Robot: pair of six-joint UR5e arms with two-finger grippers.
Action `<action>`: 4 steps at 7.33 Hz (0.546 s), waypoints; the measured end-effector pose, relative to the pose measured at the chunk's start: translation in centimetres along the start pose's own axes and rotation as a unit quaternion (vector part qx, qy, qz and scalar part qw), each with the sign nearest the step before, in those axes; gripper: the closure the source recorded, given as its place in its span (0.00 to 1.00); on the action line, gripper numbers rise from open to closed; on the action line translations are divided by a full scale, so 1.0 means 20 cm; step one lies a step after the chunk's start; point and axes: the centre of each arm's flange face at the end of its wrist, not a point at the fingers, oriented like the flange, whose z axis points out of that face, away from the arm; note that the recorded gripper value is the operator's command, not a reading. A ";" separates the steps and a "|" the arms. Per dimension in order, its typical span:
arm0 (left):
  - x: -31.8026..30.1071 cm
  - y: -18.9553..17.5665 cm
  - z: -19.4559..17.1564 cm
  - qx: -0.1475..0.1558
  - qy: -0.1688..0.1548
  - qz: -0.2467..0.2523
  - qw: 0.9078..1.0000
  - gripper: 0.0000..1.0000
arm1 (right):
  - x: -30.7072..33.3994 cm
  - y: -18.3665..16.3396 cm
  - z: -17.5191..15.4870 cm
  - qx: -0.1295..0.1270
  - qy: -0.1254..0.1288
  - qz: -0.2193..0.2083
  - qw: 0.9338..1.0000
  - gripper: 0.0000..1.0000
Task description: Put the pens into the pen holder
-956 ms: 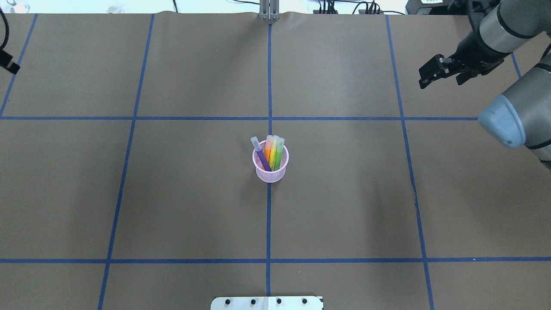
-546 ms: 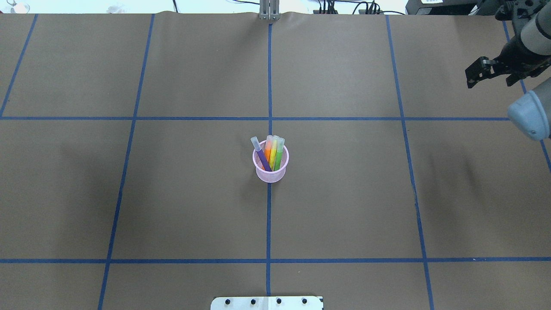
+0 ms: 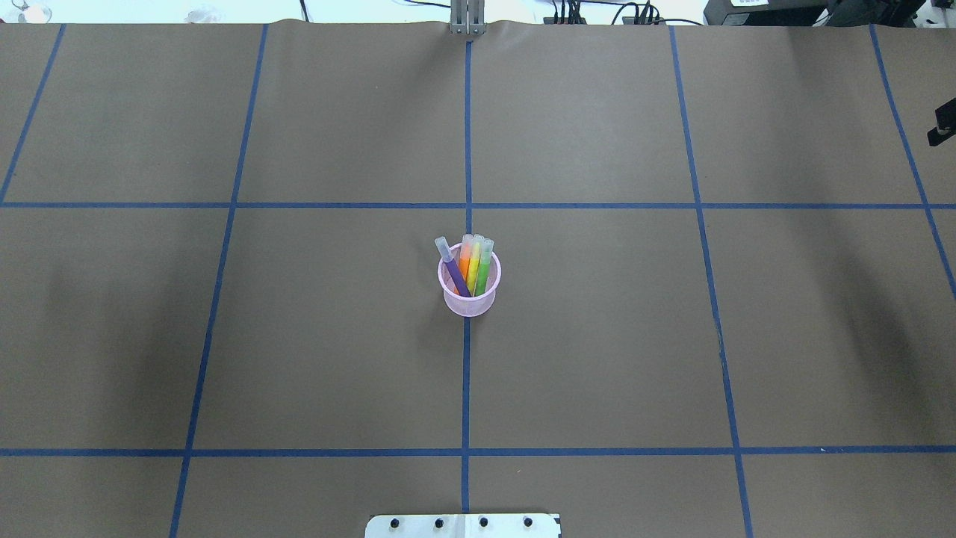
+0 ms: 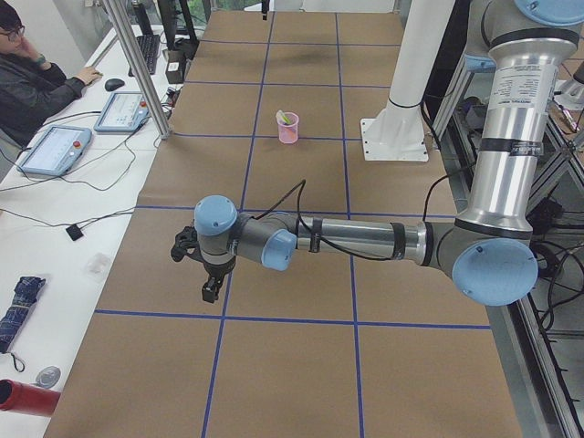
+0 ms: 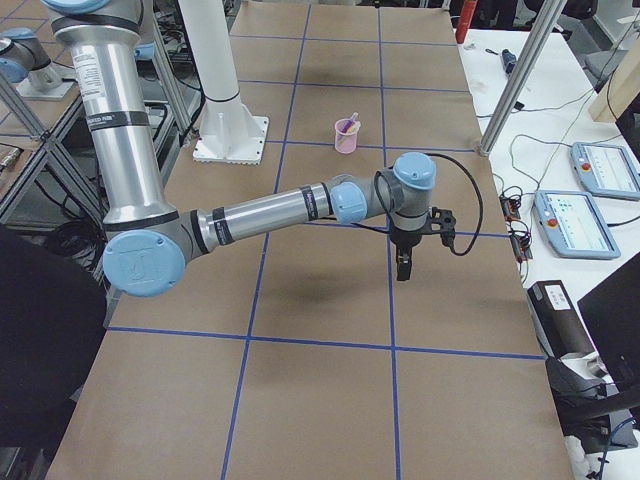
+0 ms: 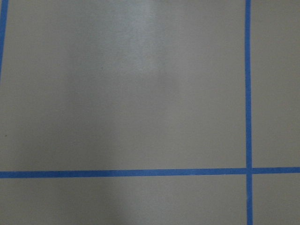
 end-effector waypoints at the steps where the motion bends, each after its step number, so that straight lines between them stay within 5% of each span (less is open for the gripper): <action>1: -0.11 0.04 -0.08 -0.006 -0.001 0.001 1.000 0.00 | 0.15 0.04 -0.01 -0.007 -0.020 -0.002 1.000 0.00; 4: -0.23 0.11 -0.15 -0.017 -0.009 -0.006 1.000 0.00 | 0.39 0.11 0.01 -0.011 -0.007 -0.012 1.000 0.00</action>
